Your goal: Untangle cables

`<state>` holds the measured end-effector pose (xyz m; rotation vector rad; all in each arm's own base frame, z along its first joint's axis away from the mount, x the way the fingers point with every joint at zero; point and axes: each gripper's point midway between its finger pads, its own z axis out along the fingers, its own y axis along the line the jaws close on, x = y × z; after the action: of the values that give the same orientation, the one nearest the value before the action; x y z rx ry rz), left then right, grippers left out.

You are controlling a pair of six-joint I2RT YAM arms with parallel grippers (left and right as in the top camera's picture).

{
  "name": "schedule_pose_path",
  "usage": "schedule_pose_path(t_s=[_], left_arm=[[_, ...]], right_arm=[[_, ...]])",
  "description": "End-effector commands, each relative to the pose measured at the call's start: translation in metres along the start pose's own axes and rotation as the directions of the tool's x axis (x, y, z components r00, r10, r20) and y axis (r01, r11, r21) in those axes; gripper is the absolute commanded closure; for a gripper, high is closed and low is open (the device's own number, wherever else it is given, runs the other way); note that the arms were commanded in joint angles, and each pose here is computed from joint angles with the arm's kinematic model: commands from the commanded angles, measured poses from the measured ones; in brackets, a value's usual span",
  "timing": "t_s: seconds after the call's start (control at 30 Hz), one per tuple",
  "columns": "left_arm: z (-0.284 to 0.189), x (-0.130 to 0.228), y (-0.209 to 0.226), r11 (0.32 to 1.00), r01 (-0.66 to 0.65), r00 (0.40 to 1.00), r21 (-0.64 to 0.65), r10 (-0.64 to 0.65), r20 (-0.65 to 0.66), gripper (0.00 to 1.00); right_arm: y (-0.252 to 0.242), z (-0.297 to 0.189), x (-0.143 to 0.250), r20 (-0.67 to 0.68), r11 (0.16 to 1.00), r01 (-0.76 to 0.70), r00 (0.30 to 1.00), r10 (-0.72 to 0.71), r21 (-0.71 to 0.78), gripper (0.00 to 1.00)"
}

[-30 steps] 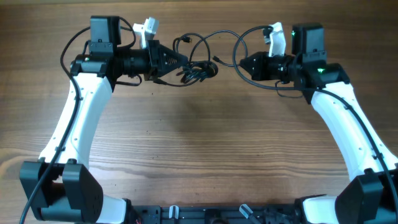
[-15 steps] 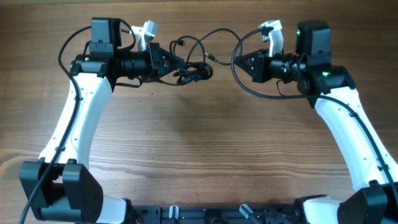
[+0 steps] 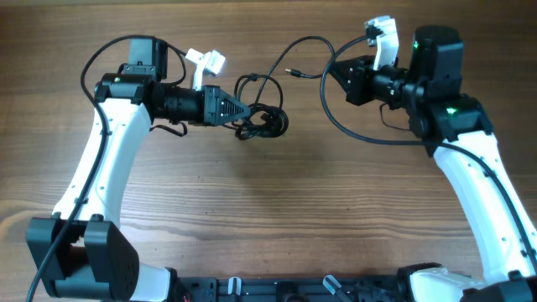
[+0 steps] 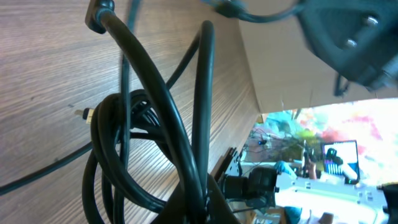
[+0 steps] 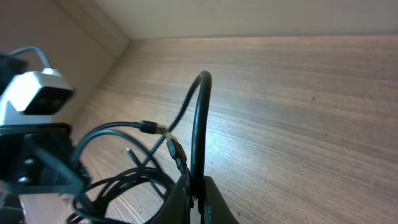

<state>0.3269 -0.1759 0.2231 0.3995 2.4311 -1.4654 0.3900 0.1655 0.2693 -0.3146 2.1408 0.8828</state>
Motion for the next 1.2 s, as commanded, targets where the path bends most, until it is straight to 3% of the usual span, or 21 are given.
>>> schedule_pose_path(t_s=[0.0,0.17,0.2,0.23,0.3,0.37,0.53,0.63,0.73,0.8,0.93,1.0,1.17], left_arm=[[-0.004,-0.003,-0.024,0.990,-0.111,0.994,0.091,0.109,0.023,0.96],[-0.004,-0.003,-0.027,0.989,-0.104,0.995,0.106,0.102,0.022,0.96],[-0.005,-0.003,-0.028,0.988,-0.103,0.995,0.113,0.101,0.023,0.96],[-0.005,-0.003,-0.030,0.987,-0.103,0.995,0.126,0.101,0.025,0.96],[-0.006,-0.003,-0.038,0.980,-0.101,0.995,0.174,0.097,0.032,0.96],[-0.007,-0.004,-0.041,0.980,-0.068,0.998,0.187,0.064,0.027,0.96],[-0.007,-0.013,-0.040,0.961,0.198,0.980,0.191,-0.201,-0.001,0.96],[-0.007,-0.026,-0.030,0.883,0.445,0.892,0.146,-0.451,0.009,0.96],[-0.007,-0.037,-0.026,0.800,0.582,0.806,0.142,-0.591,0.028,0.96],[-0.009,-0.044,-0.031,0.839,0.518,0.846,0.169,-0.531,0.043,0.96],[-0.008,-0.041,-0.035,0.970,0.183,0.977,0.162,-0.198,0.083,0.96],[-0.007,-0.035,-0.033,0.989,0.040,0.995,0.144,-0.053,0.089,0.96],[-0.010,-0.028,-0.049,0.964,-0.149,0.986,0.223,0.129,0.102,0.96]], right_arm=[[-0.008,0.022,0.006,-0.033,0.998,-0.066,0.997,0.066,0.021,0.96],[-0.012,0.048,0.032,-0.122,0.989,-0.144,0.982,0.147,0.034,0.95],[-0.015,0.049,0.035,-0.128,0.986,-0.160,0.978,0.166,0.050,0.87],[-0.018,0.050,0.038,-0.135,0.983,-0.170,0.975,0.178,0.067,0.67],[-0.024,0.049,0.043,-0.146,0.979,-0.179,0.970,0.192,0.099,0.15],[-0.025,0.048,0.046,-0.157,0.976,-0.185,0.967,0.202,0.113,0.00],[-0.024,0.042,0.053,-0.179,0.965,-0.228,0.952,0.249,0.128,0.00],[-0.013,0.035,0.058,-0.210,0.965,-0.244,0.943,0.260,0.096,0.00],[0.003,0.028,0.060,-0.238,0.972,-0.234,0.943,0.234,0.032,0.00],[0.010,0.026,0.056,-0.230,0.978,-0.206,0.952,0.199,-0.007,0.00],[0.023,0.025,0.041,-0.186,0.985,-0.147,0.974,0.129,-0.086,0.00],[0.034,0.025,0.032,-0.154,0.983,-0.092,0.986,0.068,-0.157,0.06],[0.048,0.030,0.028,-0.120,0.979,0.019,0.992,-0.044,-0.205,0.24]])
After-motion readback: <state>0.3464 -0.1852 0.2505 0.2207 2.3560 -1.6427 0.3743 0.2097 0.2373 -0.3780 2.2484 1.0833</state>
